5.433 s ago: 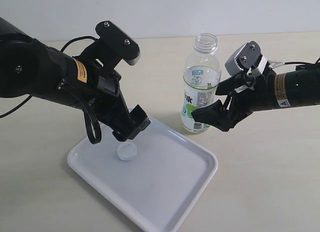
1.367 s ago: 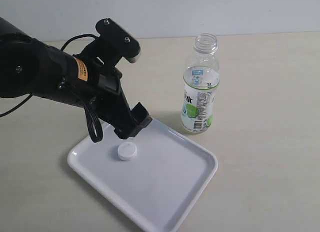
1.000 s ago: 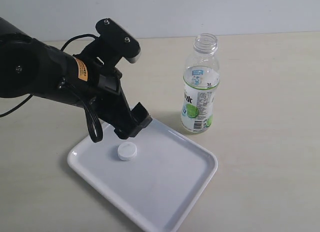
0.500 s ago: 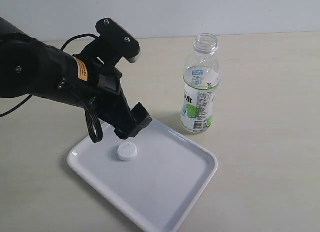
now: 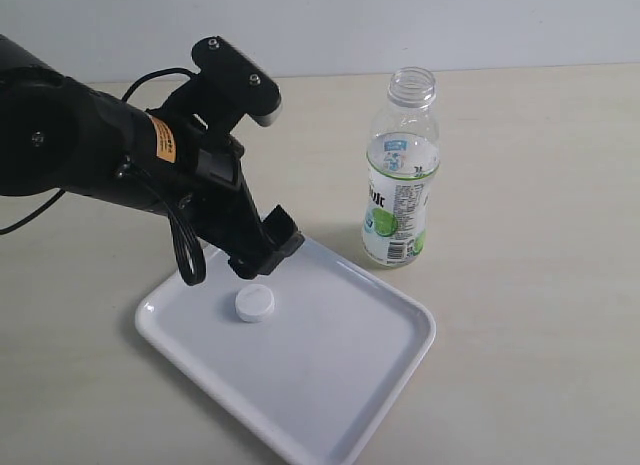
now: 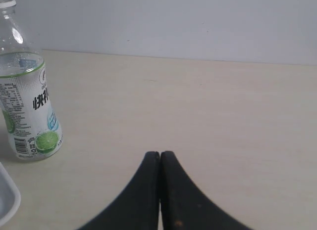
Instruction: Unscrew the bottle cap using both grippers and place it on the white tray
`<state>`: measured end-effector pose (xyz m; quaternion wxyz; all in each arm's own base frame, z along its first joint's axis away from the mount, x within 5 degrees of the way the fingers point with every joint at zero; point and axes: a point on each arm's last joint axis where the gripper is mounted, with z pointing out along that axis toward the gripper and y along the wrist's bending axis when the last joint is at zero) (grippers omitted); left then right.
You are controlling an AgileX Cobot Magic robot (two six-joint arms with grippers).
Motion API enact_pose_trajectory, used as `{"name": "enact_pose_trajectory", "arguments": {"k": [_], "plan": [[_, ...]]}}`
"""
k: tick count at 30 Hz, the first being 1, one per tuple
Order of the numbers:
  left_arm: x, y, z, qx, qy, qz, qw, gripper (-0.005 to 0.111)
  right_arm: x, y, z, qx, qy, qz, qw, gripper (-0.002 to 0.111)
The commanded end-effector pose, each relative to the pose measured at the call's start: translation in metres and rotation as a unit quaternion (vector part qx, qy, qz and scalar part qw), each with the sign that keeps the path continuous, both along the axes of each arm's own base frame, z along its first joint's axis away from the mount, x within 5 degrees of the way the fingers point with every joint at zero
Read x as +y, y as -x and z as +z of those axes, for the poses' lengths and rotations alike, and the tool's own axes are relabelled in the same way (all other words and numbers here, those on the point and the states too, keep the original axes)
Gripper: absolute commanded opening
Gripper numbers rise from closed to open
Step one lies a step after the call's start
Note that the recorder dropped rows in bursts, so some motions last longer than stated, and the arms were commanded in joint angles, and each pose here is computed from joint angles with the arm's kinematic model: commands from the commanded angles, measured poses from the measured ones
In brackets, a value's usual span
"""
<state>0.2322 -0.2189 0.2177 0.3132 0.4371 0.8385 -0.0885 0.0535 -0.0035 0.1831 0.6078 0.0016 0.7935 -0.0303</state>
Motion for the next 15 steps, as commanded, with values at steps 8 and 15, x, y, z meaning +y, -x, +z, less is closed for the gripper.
{"name": "enact_pose_trajectory", "arguments": {"k": [8, 15], "plan": [[0.018, -0.001, 0.028, -0.081, -0.012, -0.037, 0.996, 0.094, 0.000, 0.000, -0.001, -0.002, 0.002, -0.001, 1.000, 0.000], [0.091, -0.004, 0.058, -0.110, 0.082, 0.138, 0.981, 0.094, 0.000, 0.000, -0.001, -0.002, 0.002, -0.001, 1.000, 0.000]]}}
